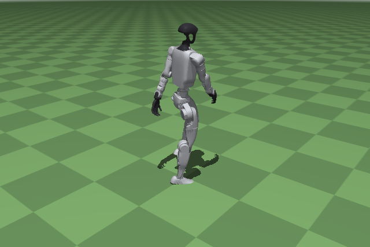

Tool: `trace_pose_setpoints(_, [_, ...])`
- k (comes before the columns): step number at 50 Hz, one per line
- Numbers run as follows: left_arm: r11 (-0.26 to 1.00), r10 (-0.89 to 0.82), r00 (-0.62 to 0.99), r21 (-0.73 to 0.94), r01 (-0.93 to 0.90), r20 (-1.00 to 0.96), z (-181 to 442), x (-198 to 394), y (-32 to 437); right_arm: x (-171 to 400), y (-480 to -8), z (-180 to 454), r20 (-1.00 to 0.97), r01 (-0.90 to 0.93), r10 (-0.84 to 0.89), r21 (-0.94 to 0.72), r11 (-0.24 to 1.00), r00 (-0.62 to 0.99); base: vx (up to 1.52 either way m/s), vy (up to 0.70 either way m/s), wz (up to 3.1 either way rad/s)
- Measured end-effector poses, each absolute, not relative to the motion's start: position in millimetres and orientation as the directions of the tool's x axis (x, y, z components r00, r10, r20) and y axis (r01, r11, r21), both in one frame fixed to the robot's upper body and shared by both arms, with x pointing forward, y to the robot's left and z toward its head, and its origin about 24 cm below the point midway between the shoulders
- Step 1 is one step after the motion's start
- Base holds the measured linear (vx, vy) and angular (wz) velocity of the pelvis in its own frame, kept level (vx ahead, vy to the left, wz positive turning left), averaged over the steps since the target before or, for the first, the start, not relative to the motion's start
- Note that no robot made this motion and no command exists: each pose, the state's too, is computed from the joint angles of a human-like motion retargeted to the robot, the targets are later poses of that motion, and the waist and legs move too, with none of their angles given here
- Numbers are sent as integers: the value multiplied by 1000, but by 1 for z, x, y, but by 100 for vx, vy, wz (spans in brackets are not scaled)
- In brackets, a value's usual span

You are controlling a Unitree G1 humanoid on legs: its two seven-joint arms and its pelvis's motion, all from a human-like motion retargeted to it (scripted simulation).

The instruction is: Upper body actions

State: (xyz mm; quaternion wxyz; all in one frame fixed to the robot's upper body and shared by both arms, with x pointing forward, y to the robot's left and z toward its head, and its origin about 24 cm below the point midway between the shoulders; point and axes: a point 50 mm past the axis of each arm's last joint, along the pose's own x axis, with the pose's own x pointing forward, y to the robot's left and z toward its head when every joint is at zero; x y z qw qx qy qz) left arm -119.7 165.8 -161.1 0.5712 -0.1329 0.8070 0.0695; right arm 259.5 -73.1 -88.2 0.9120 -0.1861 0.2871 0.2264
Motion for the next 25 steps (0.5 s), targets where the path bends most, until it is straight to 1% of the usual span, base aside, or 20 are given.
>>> trace_pose_setpoints(7, [939,-5,-212,69,-338,-977,-169,-86,194,223,-82,-115,-694,-570,292,-207,795,658,13,-1,34])
trace_pose_setpoints(15, [932,50,-123,91,-352,-991,-174,-45,207,186,-105,-138,-776,-559,230,-183,809,587,21,0,27])
trace_pose_setpoints(21, [945,56,-19,59,-320,-998,-178,4,197,144,-141,-157,-856,-506,117,-182,843,503,29,1,52])
trace_pose_setpoints(25, [952,44,100,11,-305,-994,-177,49,183,105,-166,-168,-911,-456,36,-172,873,411,27,1,16])
